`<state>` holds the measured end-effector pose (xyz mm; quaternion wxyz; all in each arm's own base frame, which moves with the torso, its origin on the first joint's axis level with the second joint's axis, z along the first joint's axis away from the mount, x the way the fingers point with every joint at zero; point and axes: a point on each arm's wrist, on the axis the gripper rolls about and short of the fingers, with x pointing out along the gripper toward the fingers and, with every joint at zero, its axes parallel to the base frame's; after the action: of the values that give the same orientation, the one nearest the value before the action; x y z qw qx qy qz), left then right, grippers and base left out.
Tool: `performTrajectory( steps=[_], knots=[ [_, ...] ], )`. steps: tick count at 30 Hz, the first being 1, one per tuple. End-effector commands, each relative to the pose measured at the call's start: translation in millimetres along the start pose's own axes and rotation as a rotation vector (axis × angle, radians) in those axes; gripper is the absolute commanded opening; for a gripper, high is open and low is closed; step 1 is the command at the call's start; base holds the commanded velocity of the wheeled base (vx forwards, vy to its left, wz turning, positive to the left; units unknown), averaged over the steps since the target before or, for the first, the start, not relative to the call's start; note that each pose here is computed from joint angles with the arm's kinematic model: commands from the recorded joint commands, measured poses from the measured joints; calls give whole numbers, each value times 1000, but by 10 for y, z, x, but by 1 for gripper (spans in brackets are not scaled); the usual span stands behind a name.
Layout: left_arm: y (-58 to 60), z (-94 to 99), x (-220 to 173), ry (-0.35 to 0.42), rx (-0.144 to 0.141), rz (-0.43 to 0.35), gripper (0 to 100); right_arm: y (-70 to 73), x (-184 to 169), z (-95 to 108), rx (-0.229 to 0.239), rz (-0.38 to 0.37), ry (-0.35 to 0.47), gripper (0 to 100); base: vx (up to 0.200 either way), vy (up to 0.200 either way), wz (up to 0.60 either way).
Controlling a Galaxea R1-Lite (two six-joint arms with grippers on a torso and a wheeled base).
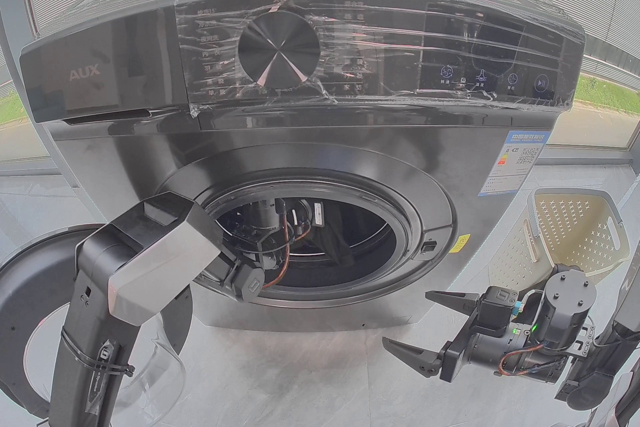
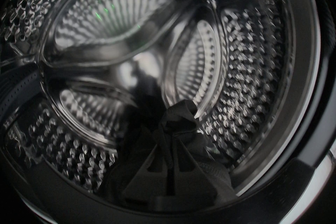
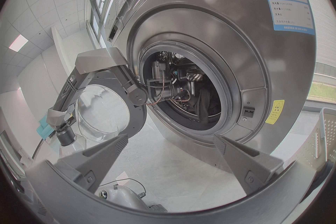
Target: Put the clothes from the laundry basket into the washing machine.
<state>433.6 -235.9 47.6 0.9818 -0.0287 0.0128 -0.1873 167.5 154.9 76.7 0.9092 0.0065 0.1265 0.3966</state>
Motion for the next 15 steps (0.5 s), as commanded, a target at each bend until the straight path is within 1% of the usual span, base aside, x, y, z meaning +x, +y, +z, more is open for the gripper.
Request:
performTrajectory(
  steps=[1, 14, 15],
  knots=[
    [130, 1, 168, -83, -9, 47, 0, 3, 2, 4, 0, 1, -2, 100, 0, 0, 0],
    [119, -75, 176, -80, -4, 48, 0, -1, 1, 4, 0, 0, -2, 100, 0, 0, 0],
    [119, -75, 176, -80, -4, 48, 100, -1, 1, 4, 0, 0, -2, 100, 0, 0, 0]
  ],
)
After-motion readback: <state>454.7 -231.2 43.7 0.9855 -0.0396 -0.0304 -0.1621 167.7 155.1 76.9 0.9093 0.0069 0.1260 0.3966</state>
